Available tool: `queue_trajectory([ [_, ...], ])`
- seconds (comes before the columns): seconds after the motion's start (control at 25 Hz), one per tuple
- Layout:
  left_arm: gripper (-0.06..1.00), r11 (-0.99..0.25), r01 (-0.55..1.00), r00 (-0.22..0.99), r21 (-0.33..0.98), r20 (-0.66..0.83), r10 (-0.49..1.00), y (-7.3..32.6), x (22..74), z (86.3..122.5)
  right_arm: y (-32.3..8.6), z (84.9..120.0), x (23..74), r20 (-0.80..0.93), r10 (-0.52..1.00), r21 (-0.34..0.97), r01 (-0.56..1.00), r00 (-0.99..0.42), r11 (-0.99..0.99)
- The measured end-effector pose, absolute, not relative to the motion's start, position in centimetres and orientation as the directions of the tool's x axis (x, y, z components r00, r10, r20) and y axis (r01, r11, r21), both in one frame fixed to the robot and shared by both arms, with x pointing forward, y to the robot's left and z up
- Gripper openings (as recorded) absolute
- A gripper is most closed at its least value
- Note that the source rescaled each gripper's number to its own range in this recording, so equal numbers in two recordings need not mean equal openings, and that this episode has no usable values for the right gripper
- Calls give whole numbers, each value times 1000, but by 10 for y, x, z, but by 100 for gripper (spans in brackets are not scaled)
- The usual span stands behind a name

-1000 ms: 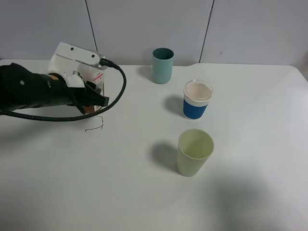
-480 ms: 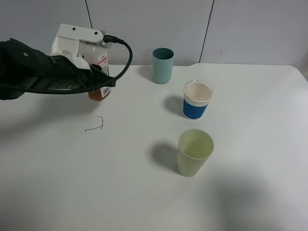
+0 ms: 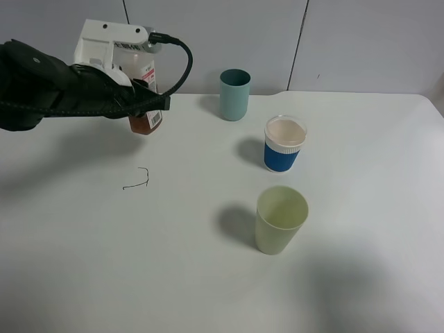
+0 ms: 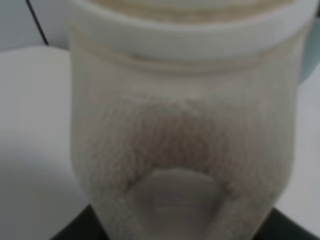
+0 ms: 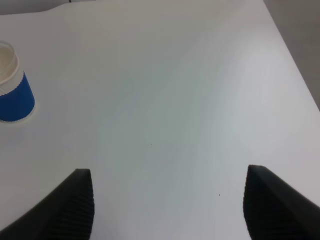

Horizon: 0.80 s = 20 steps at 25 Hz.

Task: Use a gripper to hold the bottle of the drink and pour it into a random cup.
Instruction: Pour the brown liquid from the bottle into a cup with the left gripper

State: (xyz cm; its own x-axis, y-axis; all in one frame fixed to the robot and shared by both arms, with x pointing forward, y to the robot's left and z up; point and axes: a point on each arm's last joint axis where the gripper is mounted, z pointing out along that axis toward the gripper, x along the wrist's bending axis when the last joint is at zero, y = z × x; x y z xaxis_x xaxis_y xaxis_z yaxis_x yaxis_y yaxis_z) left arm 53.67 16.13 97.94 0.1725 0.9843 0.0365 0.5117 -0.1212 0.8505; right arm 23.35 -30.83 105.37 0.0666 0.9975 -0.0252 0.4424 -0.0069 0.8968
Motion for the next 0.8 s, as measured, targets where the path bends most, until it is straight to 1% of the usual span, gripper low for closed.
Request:
queue_trajectory([
  [0.44, 2, -198, 533, 161, 823, 131, 978, 160, 544, 992, -308, 1054, 233, -25, 997, 897, 442, 67, -7],
  [0.64, 2, -269, 531, 186, 803, 200, 962, 151, 548, 999, -308, 1054, 233, -25, 997, 897, 442, 67, -7],
  [0.8, 2, -326, 535, 209, 780, 252, 945, 144, 558, 995, -308, 1054, 233, -25, 997, 897, 442, 67, -7],
])
